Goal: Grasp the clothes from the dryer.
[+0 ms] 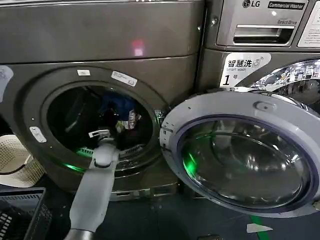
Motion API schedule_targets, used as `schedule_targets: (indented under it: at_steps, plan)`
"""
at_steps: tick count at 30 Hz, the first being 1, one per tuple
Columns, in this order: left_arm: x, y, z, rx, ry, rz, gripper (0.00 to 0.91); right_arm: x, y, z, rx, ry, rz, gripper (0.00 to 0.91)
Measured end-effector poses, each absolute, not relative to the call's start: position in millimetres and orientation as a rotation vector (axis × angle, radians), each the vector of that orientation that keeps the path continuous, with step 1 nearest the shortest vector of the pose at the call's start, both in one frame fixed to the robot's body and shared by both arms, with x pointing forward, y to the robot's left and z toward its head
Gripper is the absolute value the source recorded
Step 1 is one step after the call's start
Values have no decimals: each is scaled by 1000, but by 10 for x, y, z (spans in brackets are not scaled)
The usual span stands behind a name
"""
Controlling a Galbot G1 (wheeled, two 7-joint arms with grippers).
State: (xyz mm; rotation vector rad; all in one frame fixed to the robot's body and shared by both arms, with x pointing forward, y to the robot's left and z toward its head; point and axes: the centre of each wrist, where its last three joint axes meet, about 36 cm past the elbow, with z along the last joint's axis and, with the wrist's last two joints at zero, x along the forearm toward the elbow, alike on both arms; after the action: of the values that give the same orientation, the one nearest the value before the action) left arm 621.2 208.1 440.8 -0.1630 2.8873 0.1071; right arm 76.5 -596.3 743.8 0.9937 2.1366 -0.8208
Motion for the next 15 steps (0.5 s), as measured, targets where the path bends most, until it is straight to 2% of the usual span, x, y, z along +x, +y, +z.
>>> schedule_targets:
  at_steps: [15]
  plan:
    - [6115, 2088, 4379, -172, 2882, 111, 0, 717, -5983, 7466, 1000, 2108, -827, 907]
